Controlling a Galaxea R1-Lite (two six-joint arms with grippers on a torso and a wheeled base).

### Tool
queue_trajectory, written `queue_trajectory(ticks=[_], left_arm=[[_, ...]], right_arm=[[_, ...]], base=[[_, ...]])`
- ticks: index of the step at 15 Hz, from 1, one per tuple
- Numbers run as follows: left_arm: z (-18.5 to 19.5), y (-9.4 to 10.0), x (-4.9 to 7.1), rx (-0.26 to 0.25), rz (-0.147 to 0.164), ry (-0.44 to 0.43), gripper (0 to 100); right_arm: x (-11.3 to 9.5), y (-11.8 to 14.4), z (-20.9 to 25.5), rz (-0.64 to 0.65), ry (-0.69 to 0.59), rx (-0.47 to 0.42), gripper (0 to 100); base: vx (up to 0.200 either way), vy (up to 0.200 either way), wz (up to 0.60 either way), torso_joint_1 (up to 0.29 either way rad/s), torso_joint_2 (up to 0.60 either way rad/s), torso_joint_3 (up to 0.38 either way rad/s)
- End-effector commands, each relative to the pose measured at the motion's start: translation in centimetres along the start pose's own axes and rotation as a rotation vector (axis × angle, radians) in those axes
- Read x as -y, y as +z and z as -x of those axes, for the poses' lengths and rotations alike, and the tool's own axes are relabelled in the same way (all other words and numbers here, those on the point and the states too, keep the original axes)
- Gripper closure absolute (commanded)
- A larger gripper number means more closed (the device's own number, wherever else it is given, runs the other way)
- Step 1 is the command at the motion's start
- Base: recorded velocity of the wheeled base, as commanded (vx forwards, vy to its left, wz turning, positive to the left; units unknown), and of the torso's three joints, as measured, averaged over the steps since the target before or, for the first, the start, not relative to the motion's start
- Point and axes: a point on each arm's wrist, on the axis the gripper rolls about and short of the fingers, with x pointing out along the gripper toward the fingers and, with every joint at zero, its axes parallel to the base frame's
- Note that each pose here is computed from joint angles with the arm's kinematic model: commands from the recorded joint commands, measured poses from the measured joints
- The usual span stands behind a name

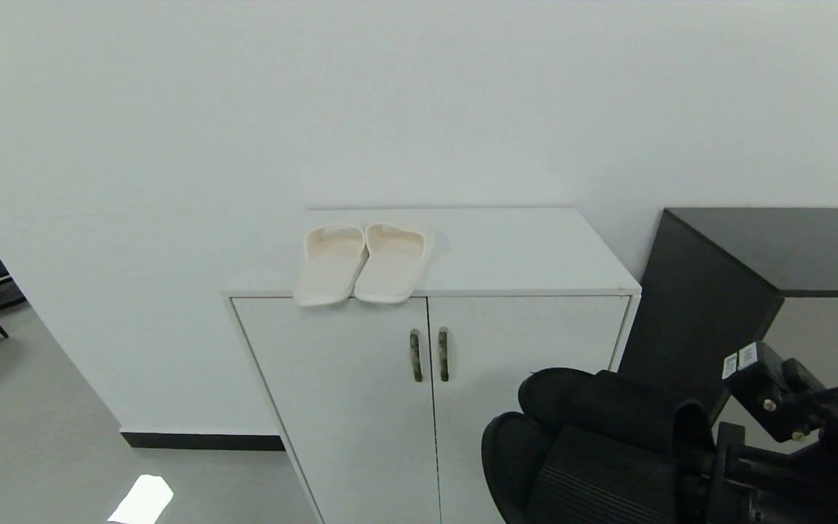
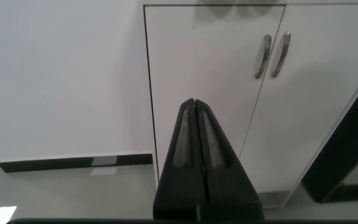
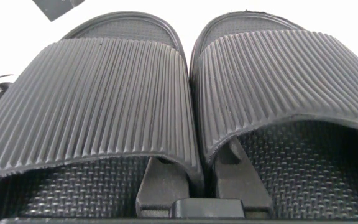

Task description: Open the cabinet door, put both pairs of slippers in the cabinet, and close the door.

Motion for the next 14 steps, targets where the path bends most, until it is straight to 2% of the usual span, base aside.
queue_trajectory(ticks=[1,10,14], left_arm=[[0.0,0.0,0.0,0.0,0.001,-0.001,0],[0.0,0.0,0.0,0.0,0.0,-0.001,0],[0.0,-0.01,0.01,-0.001,-0.02,-0.006,0]], right_arm=[[-0.01,0.0,-0.04,0.0,0.001,0.0,100],[0.03,-0.24,0.04,0.001,-0.001,-0.008,100],[0.03,-0.24,0.04,0.001,-0.001,-0.008,100]], base=[[0.0,0.0,0.0,-0.222,0.52,0.281],[0.0,0.0,0.0,-0.206,0.5,0.286],[0.0,0.0,0.0,-0.178,0.47,0.29]])
